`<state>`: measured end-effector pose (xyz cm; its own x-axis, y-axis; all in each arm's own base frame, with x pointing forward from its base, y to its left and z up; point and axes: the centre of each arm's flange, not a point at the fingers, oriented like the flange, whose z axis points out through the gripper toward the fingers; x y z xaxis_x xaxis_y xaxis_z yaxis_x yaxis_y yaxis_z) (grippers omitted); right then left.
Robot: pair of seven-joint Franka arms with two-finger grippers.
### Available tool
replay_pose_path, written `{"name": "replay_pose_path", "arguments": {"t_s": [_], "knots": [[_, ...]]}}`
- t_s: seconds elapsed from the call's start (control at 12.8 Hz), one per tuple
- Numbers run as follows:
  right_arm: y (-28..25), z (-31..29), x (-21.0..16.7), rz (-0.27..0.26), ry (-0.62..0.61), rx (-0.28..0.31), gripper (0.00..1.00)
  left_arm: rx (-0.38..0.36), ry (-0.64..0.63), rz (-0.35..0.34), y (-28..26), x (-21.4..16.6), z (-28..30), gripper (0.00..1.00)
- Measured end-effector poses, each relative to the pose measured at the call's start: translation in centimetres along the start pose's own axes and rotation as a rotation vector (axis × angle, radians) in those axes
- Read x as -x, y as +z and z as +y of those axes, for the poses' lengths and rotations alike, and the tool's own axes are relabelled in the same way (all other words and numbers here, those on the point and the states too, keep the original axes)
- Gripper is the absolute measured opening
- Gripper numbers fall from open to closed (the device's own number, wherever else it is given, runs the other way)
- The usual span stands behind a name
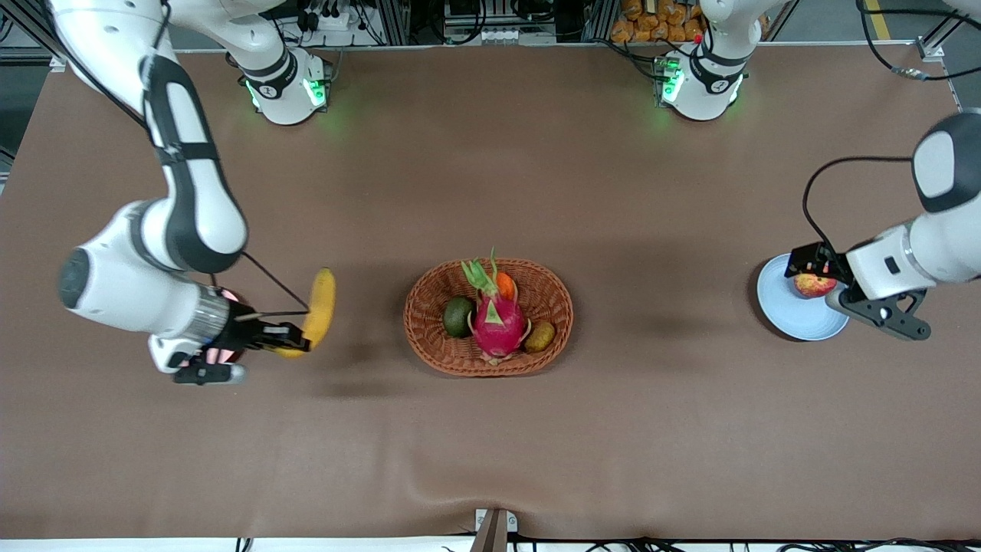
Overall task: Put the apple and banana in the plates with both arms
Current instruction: 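Lower the apple onto the blue plate while the right gripper lifts the banana, then open the left gripper and withdraw while the right gripper lowers the banana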
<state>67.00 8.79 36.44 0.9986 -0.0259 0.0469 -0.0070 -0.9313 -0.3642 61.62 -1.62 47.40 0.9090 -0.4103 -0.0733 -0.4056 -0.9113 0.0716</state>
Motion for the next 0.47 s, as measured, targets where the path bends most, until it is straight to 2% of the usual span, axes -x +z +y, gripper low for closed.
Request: {"name": "replay_pose_path", "arguments": {"t_s": [0.16, 0.31, 0.47], "knots": [[-2.9, 3.1, 1.3, 0.004, -0.030, 0.057, 0.41, -0.051, -0.021, 0.012, -2.1, 0.7, 0.3, 1.00], [-4.9, 7.4, 2.4, 0.000, -0.083, 0.121, 0.41, -0.071, -0.046, 0.026, -3.2, 1.3, -1.0, 1.00], [-5.7, 12.8, 3.1, -0.011, -0.133, 0.144, 0.41, -0.091, -0.063, 0.040, -4.5, 1.7, -1.5, 1.00]]}}
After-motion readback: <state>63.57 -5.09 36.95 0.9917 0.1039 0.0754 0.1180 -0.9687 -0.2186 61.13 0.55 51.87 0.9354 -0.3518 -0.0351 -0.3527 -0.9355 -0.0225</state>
